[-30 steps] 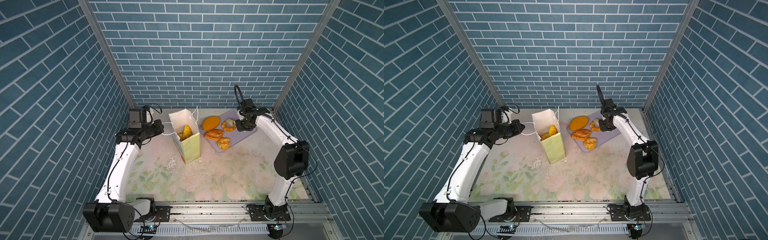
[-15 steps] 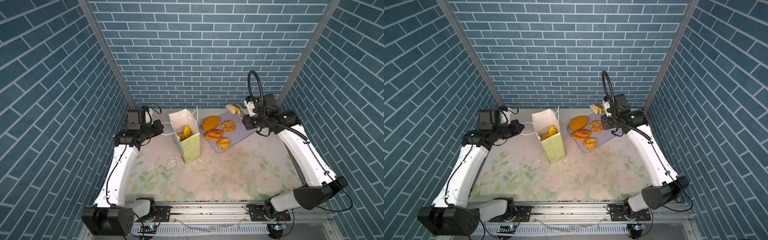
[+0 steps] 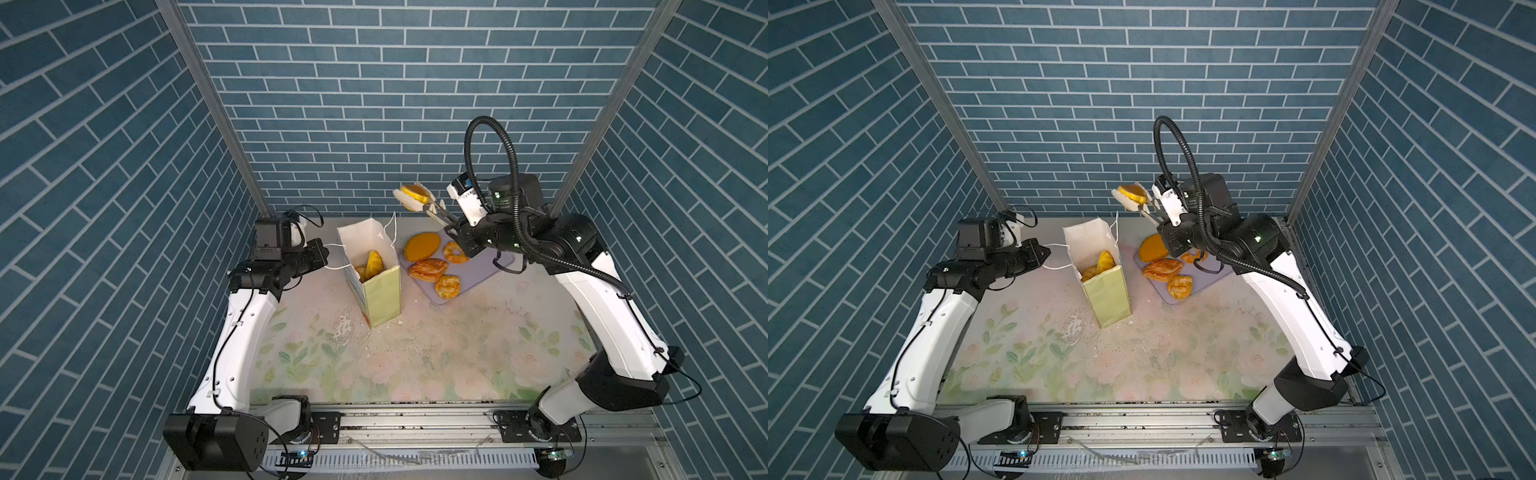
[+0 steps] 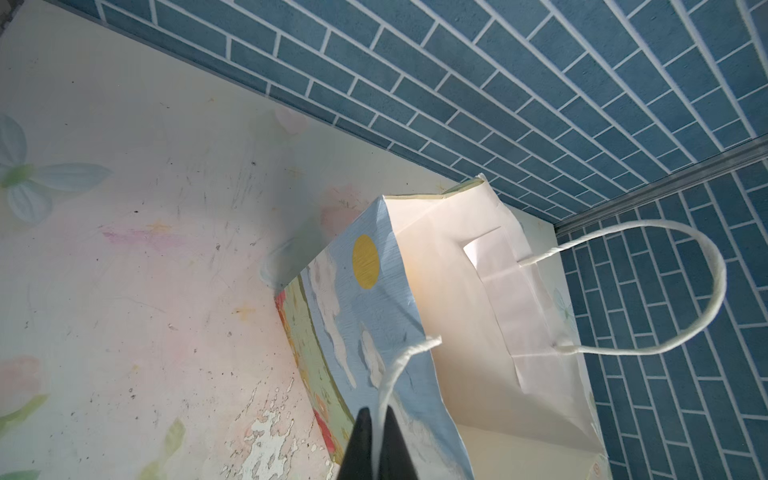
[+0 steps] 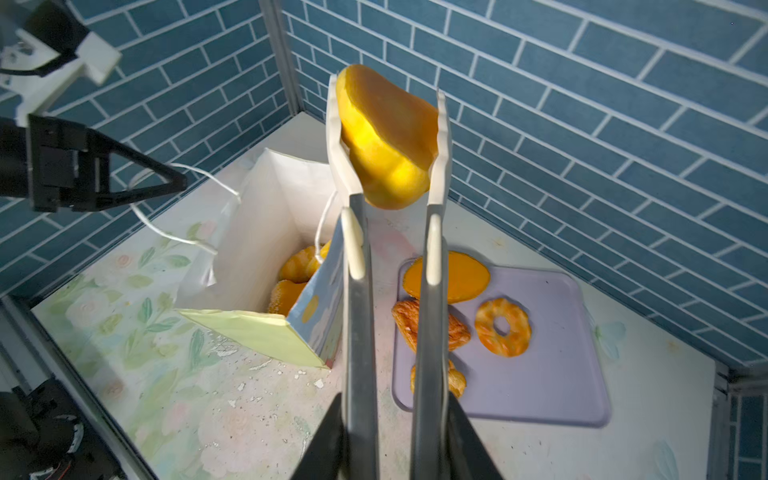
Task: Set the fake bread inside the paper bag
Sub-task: 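Lift the yellow-topped bun and carry it over the bag opening, then open the tongs to drop the bun into the bag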
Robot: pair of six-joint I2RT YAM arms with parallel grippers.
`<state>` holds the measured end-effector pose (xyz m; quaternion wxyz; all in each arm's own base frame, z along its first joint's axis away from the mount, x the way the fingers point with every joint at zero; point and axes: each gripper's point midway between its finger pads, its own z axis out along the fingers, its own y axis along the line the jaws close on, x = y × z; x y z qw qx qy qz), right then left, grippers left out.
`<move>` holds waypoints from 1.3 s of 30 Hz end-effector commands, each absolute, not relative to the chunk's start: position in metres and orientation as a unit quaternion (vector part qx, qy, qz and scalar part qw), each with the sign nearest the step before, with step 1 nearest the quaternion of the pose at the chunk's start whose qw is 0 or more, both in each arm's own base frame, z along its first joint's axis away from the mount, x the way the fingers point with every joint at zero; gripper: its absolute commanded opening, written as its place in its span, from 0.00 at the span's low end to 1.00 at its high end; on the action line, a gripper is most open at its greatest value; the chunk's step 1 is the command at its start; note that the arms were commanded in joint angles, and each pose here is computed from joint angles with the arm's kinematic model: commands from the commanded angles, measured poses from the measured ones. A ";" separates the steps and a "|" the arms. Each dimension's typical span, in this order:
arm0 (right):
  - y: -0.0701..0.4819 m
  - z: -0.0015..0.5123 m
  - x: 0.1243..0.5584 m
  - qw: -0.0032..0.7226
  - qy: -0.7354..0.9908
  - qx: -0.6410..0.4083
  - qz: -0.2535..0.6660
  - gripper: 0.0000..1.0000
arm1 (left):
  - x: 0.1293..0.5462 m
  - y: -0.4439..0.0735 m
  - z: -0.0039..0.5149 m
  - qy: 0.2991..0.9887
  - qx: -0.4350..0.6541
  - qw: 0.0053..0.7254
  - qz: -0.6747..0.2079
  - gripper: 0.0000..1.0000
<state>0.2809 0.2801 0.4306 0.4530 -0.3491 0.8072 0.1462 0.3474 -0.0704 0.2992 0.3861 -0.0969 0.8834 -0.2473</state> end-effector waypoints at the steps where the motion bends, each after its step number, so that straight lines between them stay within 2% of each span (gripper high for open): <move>1: 0.309 0.439 0.269 0.466 0.771 -0.406 0.152 0.17 | 0.347 -0.073 0.293 0.885 -0.096 0.380 -0.251 0.08; 7: 0.349 0.409 0.265 0.425 0.768 -0.451 0.163 0.18 | 0.347 -0.073 0.292 0.885 -0.098 0.378 -0.252 0.08; 14: 0.364 0.364 0.281 0.382 0.790 -0.461 0.133 0.19 | 0.345 -0.072 0.294 0.886 -0.097 0.379 -0.249 0.08; 16: 0.368 0.355 0.284 0.373 0.794 -0.462 0.126 0.22 | 0.344 -0.072 0.295 0.885 -0.096 0.381 -0.249 0.08; 19: 0.371 0.347 0.288 0.366 0.798 -0.463 0.119 0.32 | 0.343 -0.072 0.294 0.886 -0.097 0.380 -0.248 0.08; 22: 0.371 0.350 0.292 0.370 0.799 -0.460 0.113 0.42 | 0.342 -0.072 0.293 0.886 -0.097 0.380 -0.247 0.08; 25: 0.370 0.359 0.294 0.383 0.795 -0.457 0.112 0.45 | 0.342 -0.072 0.292 0.887 -0.097 0.379 -0.247 0.08; 39: 0.354 0.406 0.297 0.439 0.781 -0.431 0.106 0.46 | 0.343 -0.071 0.294 0.886 -0.098 0.379 -0.246 0.08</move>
